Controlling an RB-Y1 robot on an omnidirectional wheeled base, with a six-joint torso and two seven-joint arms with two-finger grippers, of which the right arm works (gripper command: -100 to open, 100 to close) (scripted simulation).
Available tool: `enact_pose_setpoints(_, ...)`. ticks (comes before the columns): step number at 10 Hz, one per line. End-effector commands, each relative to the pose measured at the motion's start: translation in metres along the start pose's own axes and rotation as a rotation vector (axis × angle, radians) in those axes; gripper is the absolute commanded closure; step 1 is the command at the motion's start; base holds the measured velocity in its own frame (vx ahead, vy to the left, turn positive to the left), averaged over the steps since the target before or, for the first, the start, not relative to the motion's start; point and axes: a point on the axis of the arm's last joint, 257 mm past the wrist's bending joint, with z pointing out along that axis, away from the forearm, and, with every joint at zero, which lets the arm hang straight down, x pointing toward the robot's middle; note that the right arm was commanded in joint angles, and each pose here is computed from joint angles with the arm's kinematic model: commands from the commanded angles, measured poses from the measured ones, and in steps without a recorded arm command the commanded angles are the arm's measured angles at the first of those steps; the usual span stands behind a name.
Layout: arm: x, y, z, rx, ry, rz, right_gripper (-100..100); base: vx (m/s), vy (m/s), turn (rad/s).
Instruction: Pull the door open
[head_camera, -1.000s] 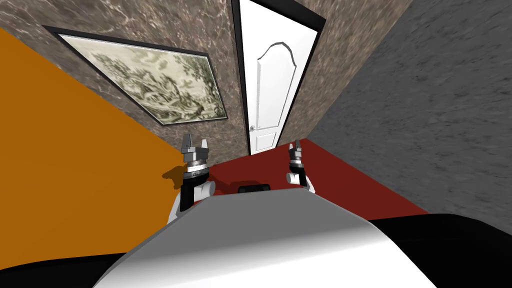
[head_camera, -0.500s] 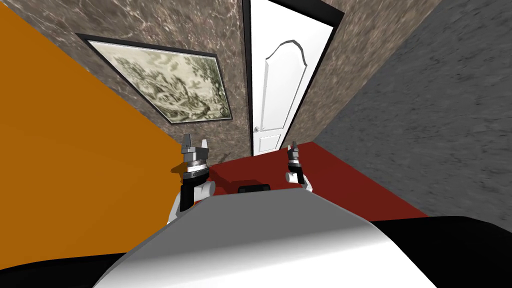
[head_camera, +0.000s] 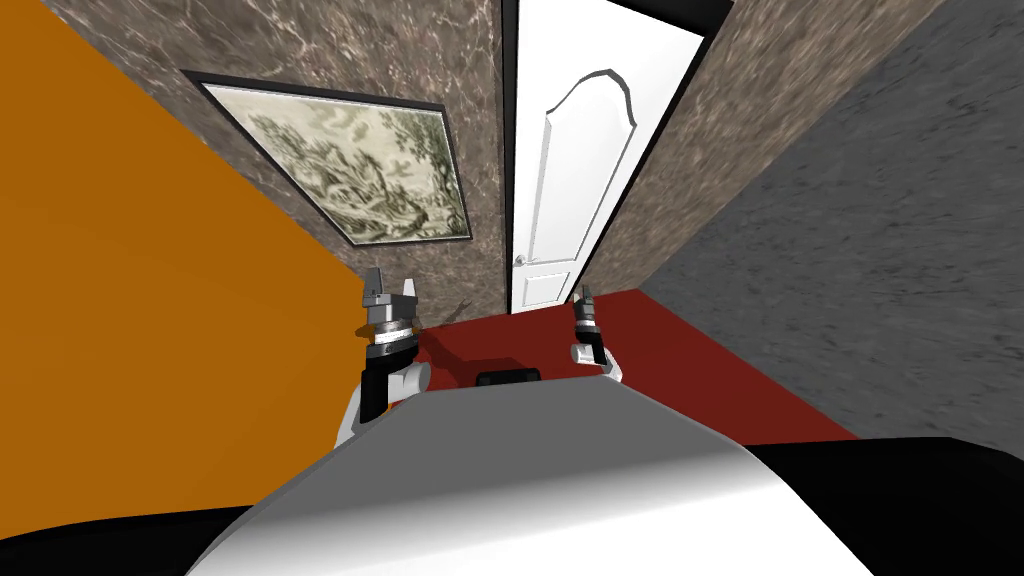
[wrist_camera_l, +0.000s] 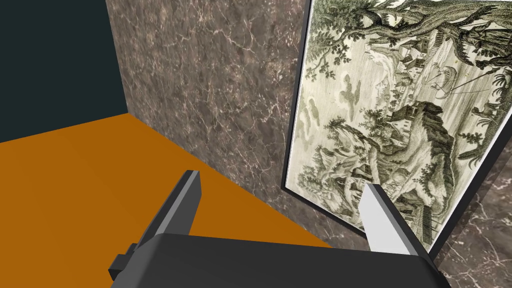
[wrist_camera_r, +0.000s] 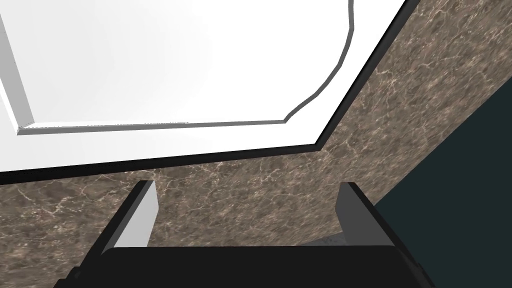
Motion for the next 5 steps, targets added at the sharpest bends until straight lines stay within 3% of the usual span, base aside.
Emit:
enact_pose_setpoints(1,-0.001,-0.014,0.0004,0.024,0.001,0.0,-100,0.051,-0.007,0.109)
enact_pose_setpoints(4,-0.004,-0.04,0.0028,0.069,0.002,0.002,-100,0.093,-0.014,0.182)
enact_pose_setpoints(5,-0.005,-0.045,0.0005,0.08,0.002,0.001,-100,0.064,-0.024,0.059)
